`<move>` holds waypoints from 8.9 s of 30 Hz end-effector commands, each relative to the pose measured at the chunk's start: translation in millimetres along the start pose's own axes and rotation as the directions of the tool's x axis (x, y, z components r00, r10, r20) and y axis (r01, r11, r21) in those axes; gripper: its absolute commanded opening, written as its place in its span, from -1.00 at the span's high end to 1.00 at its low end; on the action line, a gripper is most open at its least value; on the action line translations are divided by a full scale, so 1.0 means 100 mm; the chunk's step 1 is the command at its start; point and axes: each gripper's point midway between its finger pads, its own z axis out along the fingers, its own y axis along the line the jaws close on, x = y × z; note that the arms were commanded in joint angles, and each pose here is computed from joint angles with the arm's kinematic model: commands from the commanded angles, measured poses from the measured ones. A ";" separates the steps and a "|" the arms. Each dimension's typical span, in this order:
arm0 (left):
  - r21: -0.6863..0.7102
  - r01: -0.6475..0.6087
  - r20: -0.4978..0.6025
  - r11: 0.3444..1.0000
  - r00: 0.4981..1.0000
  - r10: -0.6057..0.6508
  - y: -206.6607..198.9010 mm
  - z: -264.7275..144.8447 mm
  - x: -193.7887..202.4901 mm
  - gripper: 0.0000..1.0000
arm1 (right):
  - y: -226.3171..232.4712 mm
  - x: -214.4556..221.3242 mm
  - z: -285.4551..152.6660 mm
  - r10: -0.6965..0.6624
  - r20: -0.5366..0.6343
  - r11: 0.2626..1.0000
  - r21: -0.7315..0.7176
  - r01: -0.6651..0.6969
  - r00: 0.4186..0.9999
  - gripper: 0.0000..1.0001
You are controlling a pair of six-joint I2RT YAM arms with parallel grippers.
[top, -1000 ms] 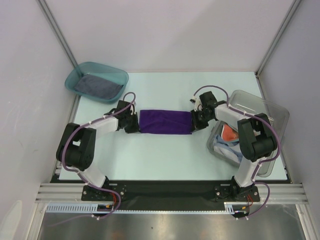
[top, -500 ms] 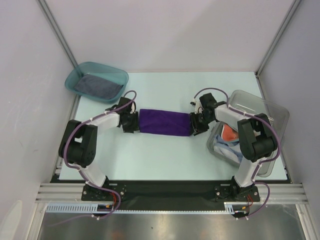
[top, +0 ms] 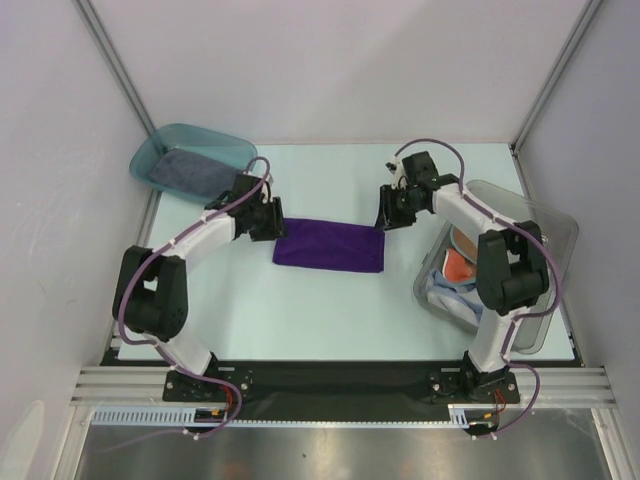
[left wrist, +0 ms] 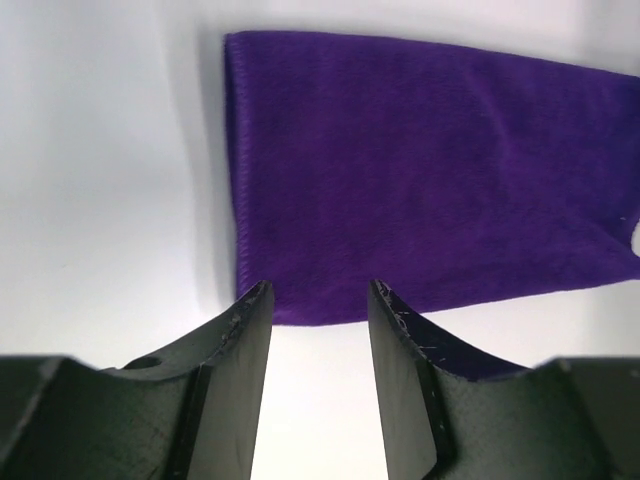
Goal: Fold and stack the towels
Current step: Fold the towel, then neatly place the folded towel into the bin, then grab crumpled towel
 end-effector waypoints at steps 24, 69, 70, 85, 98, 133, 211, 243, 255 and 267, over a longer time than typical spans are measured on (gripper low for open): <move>-0.082 0.085 -0.132 0.993 0.987 -0.096 0.29 0.54 0.61 0.03 | -0.53 -0.32 0.48 -0.080 0.077 0.989 0.133 0.069 0.994 0.63; 0.019 -0.113 0.116 0.993 0.987 0.110 -0.05 -0.04 -0.95 -0.30 | 0.31 0.53 -0.07 -0.035 -0.021 0.999 -0.016 0.035 0.999 0.53; 0.008 -0.115 0.109 0.993 0.987 0.114 -0.02 -0.06 -0.89 -0.32 | 0.35 0.48 -0.12 -0.038 -0.001 0.999 -0.028 0.038 0.999 0.50; -0.027 -0.034 -0.038 0.999 0.999 0.033 0.37 0.30 -0.02 -0.43 | 0.66 0.12 -0.66 -0.104 0.162 0.990 -0.081 0.119 0.981 -0.99; 0.034 0.028 -0.118 0.999 0.993 -0.024 0.38 0.66 0.25 -0.27 | 0.60 0.18 -0.58 -0.095 0.153 0.992 -0.073 0.107 0.984 -0.99; -0.189 -0.153 -0.040 0.970 0.988 0.148 0.39 0.25 -0.34 0.99 | 0.49 0.17 -0.59 -0.081 0.195 0.994 -0.063 0.095 0.977 -0.99; -0.871 -0.045 0.218 0.488 0.857 0.466 3.05 -0.49 -3.16 0.99 | 0.21 -0.06 -0.79 -0.074 0.294 0.997 0.042 0.064 0.953 -0.99; -0.727 -0.067 0.371 0.683 0.799 0.473 2.00 -0.55 -3.35 -1.00 | 0.05 -0.25 -0.76 -0.062 0.340 0.957 0.287 -0.040 0.938 -1.00; 0.065 -0.193 0.597 0.979 0.794 0.117 -0.50 -1.25 -2.56 -0.99 | -0.96 -0.53 -1.98 0.151 0.582 0.723 0.487 -0.490 0.799 -1.00; 0.276 -0.402 0.426 0.873 0.865 0.264 -1.53 -1.40 -0.71 -1.00 | -2.03 0.55 -2.19 0.519 0.727 0.303 0.334 -0.893 0.448 -0.85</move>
